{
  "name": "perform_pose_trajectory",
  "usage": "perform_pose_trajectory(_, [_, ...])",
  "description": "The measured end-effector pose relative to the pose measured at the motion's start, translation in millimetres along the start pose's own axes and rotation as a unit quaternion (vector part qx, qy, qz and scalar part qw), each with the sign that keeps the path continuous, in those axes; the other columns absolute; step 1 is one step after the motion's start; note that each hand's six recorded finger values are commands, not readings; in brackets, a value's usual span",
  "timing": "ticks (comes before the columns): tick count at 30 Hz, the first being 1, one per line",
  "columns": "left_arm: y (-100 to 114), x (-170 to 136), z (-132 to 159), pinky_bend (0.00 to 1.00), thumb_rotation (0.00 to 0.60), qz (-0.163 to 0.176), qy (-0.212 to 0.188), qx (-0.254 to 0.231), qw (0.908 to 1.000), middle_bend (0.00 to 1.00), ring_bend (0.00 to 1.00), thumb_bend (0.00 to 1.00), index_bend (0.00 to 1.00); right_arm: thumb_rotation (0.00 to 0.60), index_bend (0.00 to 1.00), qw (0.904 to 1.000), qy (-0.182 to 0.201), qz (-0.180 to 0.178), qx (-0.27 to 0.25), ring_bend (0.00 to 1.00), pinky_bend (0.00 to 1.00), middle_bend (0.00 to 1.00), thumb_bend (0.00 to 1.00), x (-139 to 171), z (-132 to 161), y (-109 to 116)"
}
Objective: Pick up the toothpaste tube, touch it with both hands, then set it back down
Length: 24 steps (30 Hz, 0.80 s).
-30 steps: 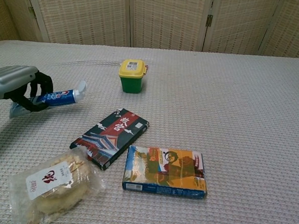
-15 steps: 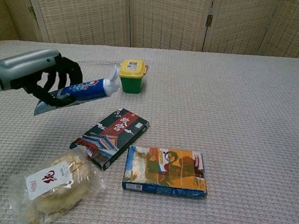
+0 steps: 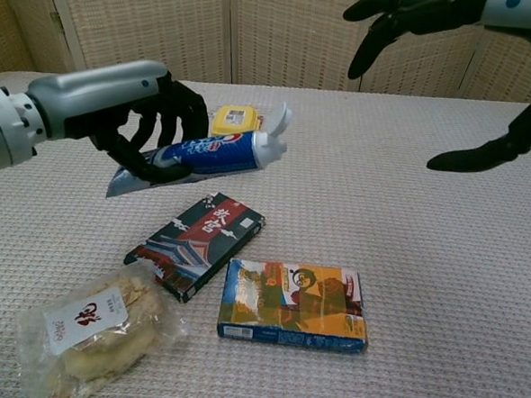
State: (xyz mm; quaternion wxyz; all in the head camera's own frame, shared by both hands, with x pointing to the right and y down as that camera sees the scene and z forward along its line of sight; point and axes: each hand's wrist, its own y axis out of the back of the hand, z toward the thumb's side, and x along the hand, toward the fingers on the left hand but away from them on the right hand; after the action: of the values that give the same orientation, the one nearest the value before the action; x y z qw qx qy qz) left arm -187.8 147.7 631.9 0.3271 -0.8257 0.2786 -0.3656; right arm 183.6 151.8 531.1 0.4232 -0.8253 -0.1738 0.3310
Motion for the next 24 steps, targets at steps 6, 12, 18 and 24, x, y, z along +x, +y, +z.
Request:
perform_pose_trajectory(6, [-6.1, 7.0, 10.2, 0.69, 0.600, -0.006, -0.001, -0.003, 1.0000, 0.81, 0.72, 0.76, 0.77, 0.600, 0.26, 0.9998, 0.017, 0.004, -0.006, 0.00, 0.00, 0.01, 0.29, -18.2, 12.8, -4.3])
perform_pose_trajectory(12, [-8.4, 11.6, 17.0, 0.69, 0.600, -0.004, -0.002, -0.012, 0.9999, 0.81, 0.72, 0.76, 0.76, 0.600, 0.27, 0.9996, 0.027, 0.011, -0.003, 0.00, 0.00, 0.02, 0.29, -35.0, 20.6, -12.6])
perform_pose_trajectory(18, [-9.3, 12.4, 14.3, 0.69, 0.600, -0.002, 0.003, -0.020, 0.9998, 0.81, 0.72, 0.77, 0.76, 0.600, 0.27, 0.9995, 0.023, 0.020, -0.002, 0.00, 0.00, 0.02, 0.29, -42.7, 21.1, -20.0])
perform_pose_trajectory(24, [-7.2, 11.3, 10.6, 0.69, 0.600, 0.004, 0.005, -0.026, 0.9996, 0.81, 0.72, 0.77, 0.76, 0.600, 0.28, 0.9996, 0.006, 0.029, -0.003, 0.00, 0.00, 0.02, 0.29, -41.7, 12.9, -24.6])
